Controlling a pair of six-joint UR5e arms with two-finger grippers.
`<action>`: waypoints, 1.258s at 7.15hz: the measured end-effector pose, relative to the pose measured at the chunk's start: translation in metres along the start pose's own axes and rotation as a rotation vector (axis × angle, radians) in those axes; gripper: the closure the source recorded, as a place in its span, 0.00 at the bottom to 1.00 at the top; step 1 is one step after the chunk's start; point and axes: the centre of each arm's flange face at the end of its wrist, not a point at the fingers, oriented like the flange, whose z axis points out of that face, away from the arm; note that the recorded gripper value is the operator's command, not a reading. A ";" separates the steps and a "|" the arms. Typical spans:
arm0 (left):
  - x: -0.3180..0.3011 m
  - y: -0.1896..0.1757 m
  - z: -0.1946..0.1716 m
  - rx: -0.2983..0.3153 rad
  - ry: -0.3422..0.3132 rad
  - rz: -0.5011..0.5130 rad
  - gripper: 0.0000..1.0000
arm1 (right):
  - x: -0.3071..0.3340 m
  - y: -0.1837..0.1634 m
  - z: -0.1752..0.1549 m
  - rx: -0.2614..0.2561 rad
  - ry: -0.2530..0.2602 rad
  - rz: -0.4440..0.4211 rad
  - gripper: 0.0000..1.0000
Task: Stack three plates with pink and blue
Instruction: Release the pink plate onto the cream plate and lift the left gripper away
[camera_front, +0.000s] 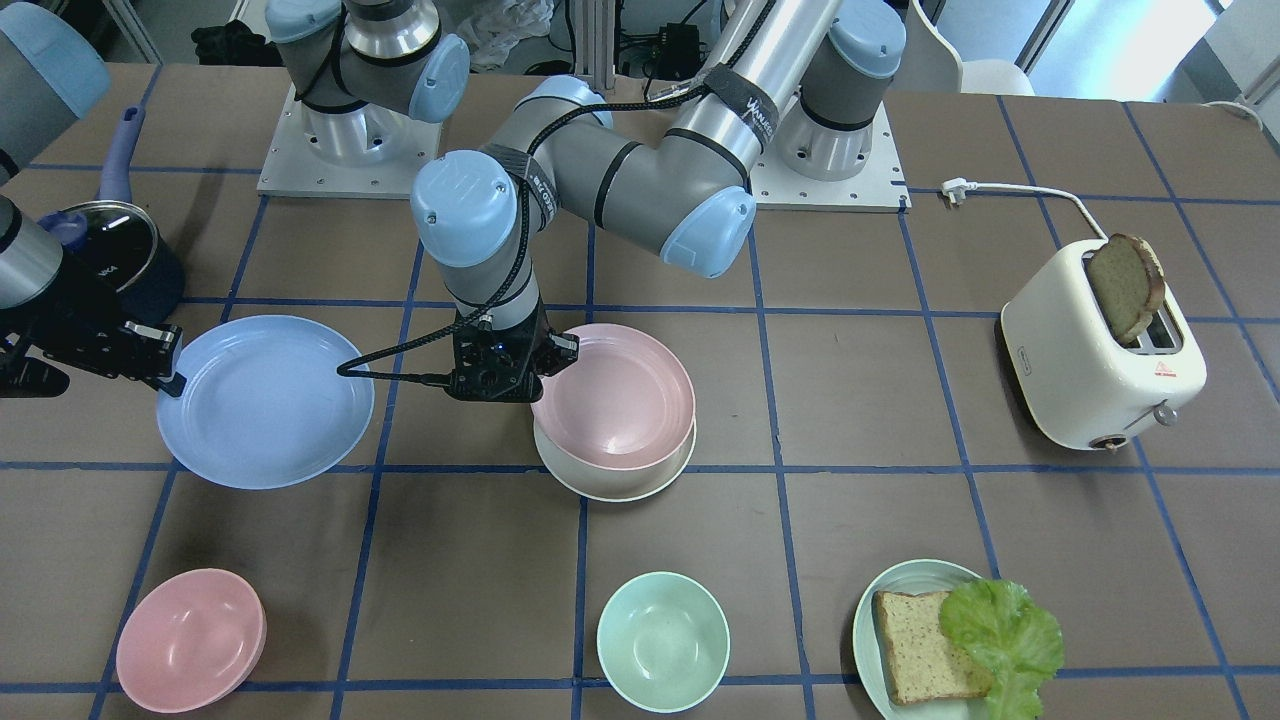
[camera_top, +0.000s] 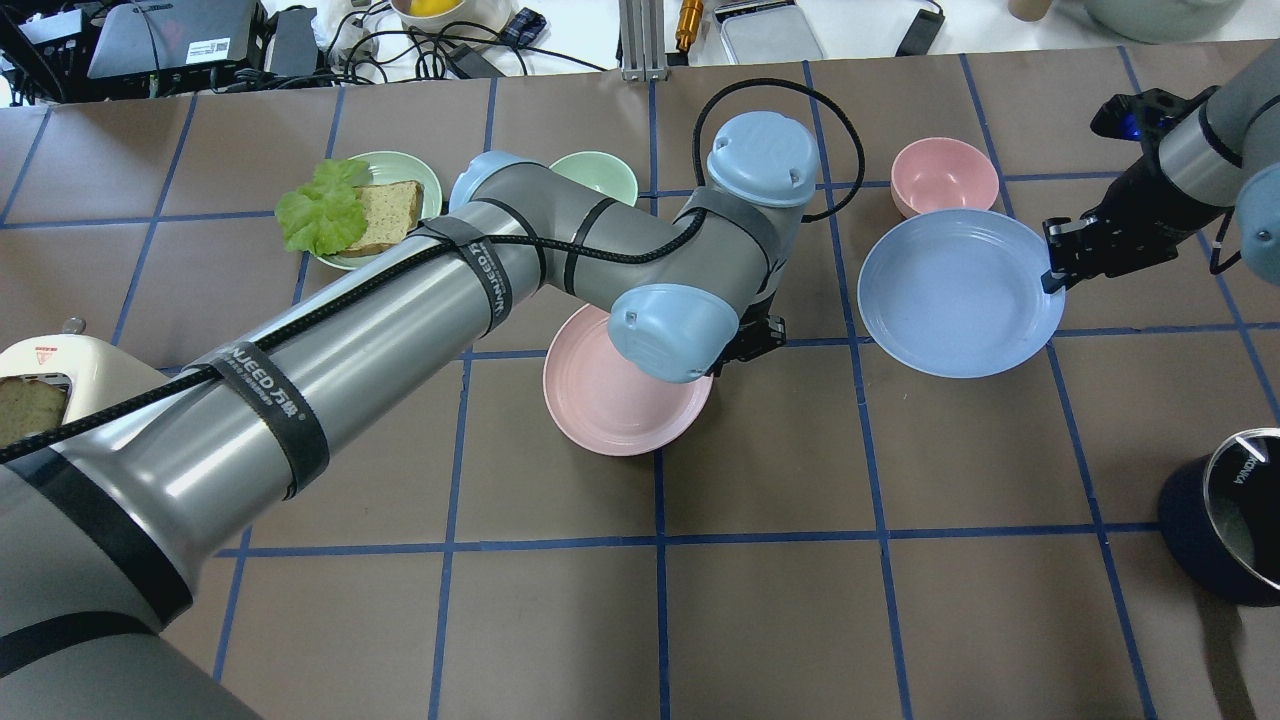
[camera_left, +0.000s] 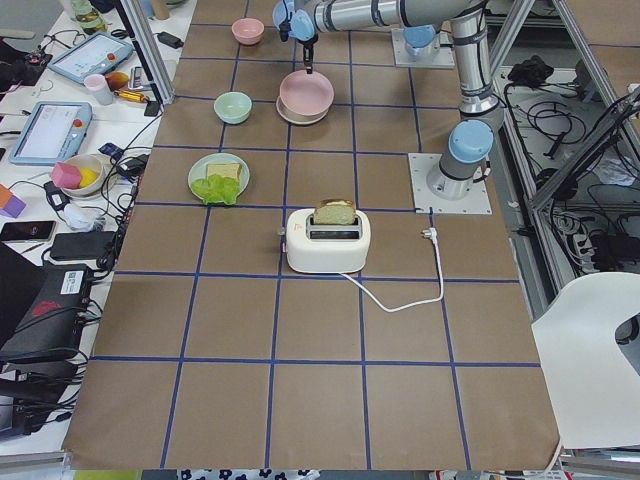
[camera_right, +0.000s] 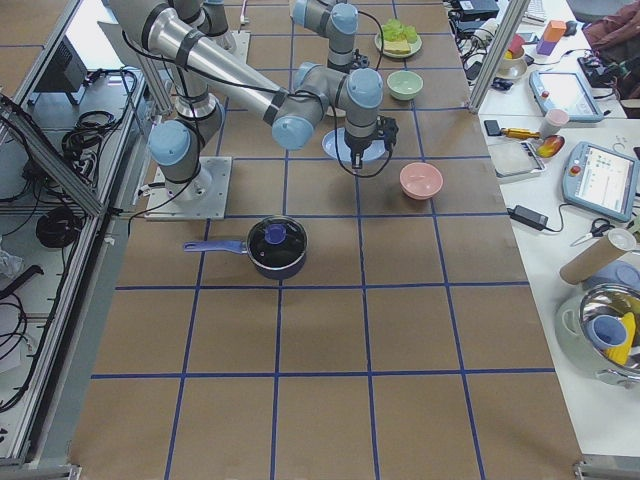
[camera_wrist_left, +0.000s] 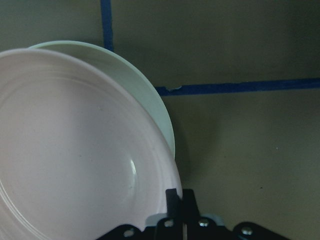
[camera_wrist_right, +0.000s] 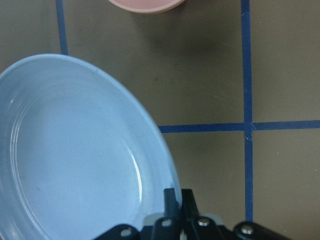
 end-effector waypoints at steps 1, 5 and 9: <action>0.000 -0.003 0.003 -0.006 -0.010 0.003 1.00 | 0.000 0.000 0.001 -0.002 -0.001 0.000 1.00; 0.003 -0.017 0.023 -0.012 -0.026 -0.005 0.00 | -0.006 0.001 0.002 -0.006 -0.002 -0.006 1.00; -0.079 -0.059 -0.051 -0.010 0.029 -0.028 0.00 | -0.036 0.001 0.006 -0.012 -0.007 0.058 1.00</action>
